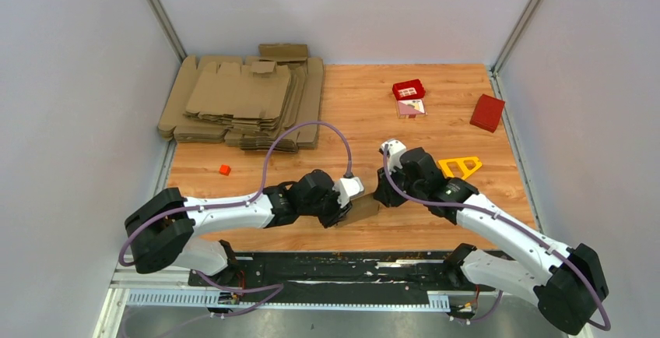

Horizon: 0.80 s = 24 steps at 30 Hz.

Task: Fold the paper box

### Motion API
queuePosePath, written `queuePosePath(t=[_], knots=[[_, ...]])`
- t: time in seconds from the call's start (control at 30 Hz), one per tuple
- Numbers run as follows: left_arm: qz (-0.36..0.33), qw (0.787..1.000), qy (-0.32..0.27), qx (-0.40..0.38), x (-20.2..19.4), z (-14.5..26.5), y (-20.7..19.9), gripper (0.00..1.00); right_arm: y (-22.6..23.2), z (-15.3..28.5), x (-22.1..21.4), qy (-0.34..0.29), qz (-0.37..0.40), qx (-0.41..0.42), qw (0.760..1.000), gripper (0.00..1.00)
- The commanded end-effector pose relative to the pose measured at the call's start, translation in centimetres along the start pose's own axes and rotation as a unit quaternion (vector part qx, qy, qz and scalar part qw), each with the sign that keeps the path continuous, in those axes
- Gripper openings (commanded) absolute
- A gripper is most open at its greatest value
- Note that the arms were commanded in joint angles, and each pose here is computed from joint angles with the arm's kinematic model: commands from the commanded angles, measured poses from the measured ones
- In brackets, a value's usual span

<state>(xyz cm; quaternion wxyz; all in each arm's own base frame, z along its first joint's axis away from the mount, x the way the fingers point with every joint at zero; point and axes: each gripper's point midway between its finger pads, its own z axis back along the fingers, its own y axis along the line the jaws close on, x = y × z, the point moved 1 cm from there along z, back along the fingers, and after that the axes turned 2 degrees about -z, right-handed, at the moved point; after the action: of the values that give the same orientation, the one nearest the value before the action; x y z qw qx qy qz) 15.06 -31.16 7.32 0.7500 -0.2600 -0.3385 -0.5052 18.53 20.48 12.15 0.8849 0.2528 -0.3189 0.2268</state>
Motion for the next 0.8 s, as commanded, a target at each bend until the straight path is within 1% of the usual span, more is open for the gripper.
queuePosePath(t=[0.0,0.1,0.27,0.77], knots=[[-0.007,1.000,-0.010,0.015,1.3,0.6,0.6,0.20,0.5,0.4,1.9,-0.035,0.006,0.004,0.999,0.18],[-0.007,1.000,-0.010,0.014,1.2,0.6,0.5,0.20,0.4,0.1,1.6,-0.027,0.008,0.003,1.000,0.15],[-0.008,1.000,-0.009,0.012,1.2,0.5,0.4,0.20,0.2,-0.4,1.3,-0.022,0.008,0.002,1.000,0.15],[-0.009,1.000,-0.003,0.011,1.0,0.2,0.4,0.20,-0.9,-0.4,0.6,-0.010,0.034,-0.022,0.999,0.04]])
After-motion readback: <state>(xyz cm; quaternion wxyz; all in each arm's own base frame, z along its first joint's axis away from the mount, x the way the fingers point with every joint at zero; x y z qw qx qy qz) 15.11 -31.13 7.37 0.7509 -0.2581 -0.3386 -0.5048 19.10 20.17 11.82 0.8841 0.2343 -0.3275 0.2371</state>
